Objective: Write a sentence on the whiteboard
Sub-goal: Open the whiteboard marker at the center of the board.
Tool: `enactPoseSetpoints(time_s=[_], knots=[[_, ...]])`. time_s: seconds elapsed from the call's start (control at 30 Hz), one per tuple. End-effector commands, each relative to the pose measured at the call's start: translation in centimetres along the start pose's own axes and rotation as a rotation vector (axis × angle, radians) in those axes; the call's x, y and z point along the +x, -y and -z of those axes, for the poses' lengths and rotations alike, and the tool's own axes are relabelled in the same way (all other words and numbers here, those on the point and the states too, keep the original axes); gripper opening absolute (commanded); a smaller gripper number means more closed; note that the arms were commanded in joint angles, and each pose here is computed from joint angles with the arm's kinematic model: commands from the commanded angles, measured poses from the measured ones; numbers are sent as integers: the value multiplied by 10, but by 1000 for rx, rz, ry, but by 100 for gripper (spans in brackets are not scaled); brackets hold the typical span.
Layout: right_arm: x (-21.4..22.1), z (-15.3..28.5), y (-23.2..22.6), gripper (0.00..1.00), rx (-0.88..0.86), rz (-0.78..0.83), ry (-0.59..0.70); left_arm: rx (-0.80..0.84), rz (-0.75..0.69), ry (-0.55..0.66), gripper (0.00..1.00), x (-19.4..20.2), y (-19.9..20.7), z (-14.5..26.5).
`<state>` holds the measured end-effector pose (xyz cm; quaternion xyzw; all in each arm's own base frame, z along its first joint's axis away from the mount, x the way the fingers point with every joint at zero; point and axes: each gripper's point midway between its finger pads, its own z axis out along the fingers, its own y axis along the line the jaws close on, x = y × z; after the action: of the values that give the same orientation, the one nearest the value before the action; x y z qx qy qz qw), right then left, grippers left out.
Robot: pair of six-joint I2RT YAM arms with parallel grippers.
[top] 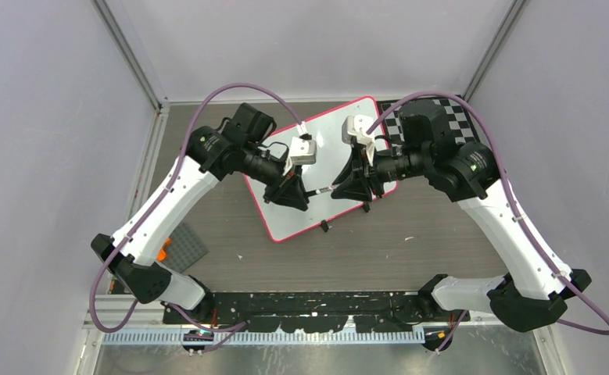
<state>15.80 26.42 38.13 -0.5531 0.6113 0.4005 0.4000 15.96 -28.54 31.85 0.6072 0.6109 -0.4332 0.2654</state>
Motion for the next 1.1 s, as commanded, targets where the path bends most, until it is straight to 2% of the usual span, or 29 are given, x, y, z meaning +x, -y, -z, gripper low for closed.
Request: enactPoseSetpoints(time_s=[0.0, 0.1, 0.27, 0.3, 0.33, 0.4, 0.43, 0.47, 0.53, 0.67, 0.73, 0.9, 1.07], knots=[[-9, -5, 1, 31, -8, 21, 32, 4, -36, 51, 0, -18, 1, 2], [-9, -6, 2, 26, -11, 19, 34, 0, -40, 56, 0, -19, 1, 3], [-11, -8, 3, 3, -7, 16, 40, -6, -36, 63, 0, -22, 1, 3], [-9, -9, 5, 1, -1, 11, 35, -17, -22, 63, 2, -22, -1, 3], [-8, -9, 7, 0, 9, 3, 32, -41, 4, 59, 14, -19, -5, 2], [-6, -10, 12, 0, 39, -24, 19, -89, 21, 56, 52, -17, -13, 6], [-4, -9, 14, 0, 53, -40, 13, -103, 33, 60, 63, -14, -15, 8], [-3, -9, 16, 0, 66, -59, 10, -128, 32, 78, 69, -14, -15, 14], [-1, -9, 19, 0, 78, -100, 5, -174, 8, 116, 73, -13, -17, 23], [-1, -10, 18, 0, 76, -146, 10, -279, -84, 186, 75, -15, -18, 32], [-2, -12, 19, 0, 74, -164, 19, -291, -97, 221, 72, -22, -19, 33], [-9, -19, 21, 0, 64, -214, 43, -256, -46, 244, 61, -31, -24, 25], [-10, -20, 20, 0, 56, -220, 43, -255, -46, 250, 42, -32, -28, 22]])
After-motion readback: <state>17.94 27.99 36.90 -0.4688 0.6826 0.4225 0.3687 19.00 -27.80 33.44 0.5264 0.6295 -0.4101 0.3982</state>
